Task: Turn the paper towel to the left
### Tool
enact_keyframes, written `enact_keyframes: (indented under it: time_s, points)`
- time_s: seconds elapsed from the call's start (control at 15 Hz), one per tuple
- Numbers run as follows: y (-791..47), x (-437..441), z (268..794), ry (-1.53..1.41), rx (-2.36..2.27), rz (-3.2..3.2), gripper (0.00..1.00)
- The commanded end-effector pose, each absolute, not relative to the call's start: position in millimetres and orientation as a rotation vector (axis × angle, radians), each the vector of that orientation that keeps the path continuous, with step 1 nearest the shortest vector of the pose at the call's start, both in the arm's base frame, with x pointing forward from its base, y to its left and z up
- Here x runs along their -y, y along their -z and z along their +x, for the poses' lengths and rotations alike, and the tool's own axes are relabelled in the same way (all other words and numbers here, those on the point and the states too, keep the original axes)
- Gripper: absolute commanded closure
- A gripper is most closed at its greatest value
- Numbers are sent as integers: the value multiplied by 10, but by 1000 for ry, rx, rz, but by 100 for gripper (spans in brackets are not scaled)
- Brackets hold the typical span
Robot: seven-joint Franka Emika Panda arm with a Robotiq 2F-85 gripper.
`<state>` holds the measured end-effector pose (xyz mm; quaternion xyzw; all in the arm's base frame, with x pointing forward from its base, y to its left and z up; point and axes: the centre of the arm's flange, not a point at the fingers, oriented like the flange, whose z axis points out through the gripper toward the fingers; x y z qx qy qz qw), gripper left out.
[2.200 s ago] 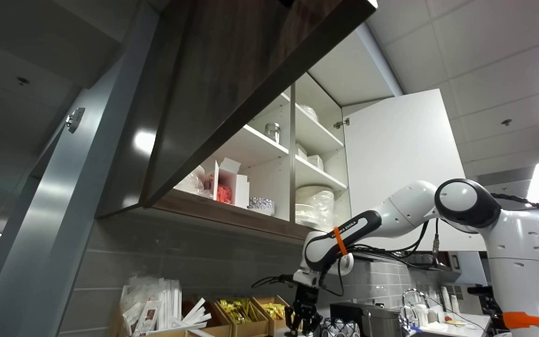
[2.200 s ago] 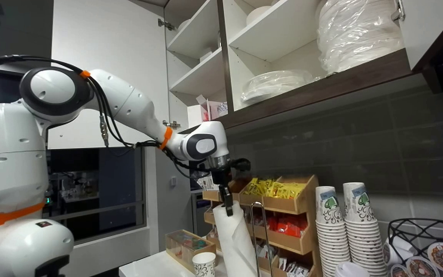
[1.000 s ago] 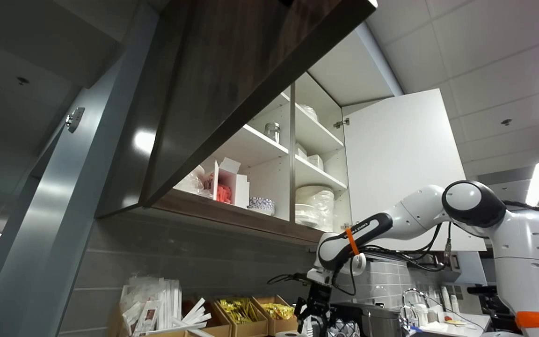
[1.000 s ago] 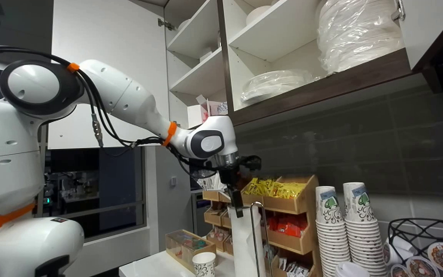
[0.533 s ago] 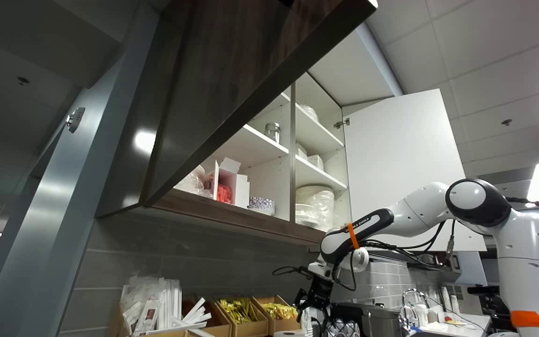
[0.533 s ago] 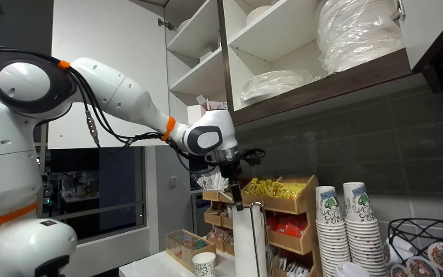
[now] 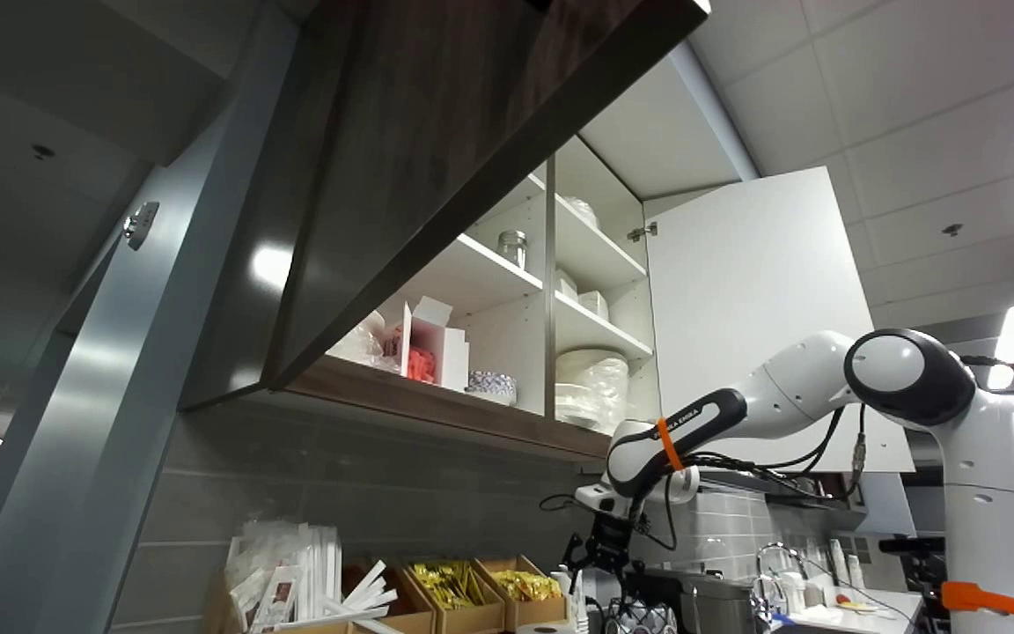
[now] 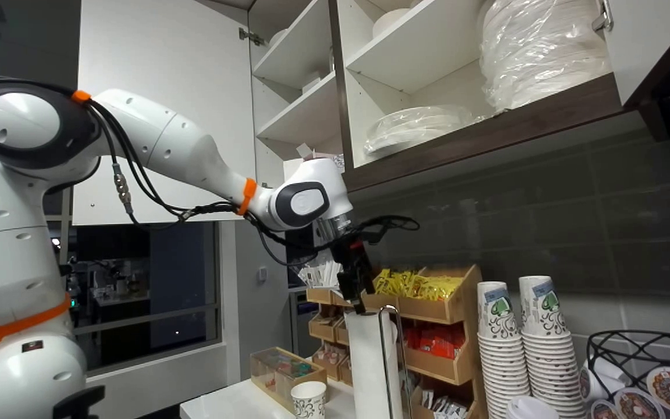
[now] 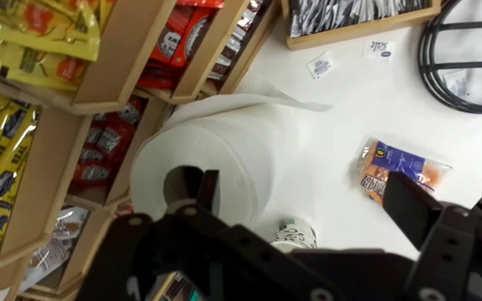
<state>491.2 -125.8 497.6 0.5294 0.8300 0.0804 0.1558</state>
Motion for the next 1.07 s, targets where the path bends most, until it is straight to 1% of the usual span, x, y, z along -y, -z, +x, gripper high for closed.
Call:
enact_keyframes:
  time_s: [0.0, 0.4, 0.67, 1.0]
  points:
    - [-5010, 1215, 4740, -185, -2276, 1783, 0]
    - [-5140, 1342, 4559, -183, -2172, 2146, 0]
    - [-5188, 1409, 4518, -279, -1920, 2317, 0]
    - [-5172, 1401, 4513, -336, -1782, 2429, 0]
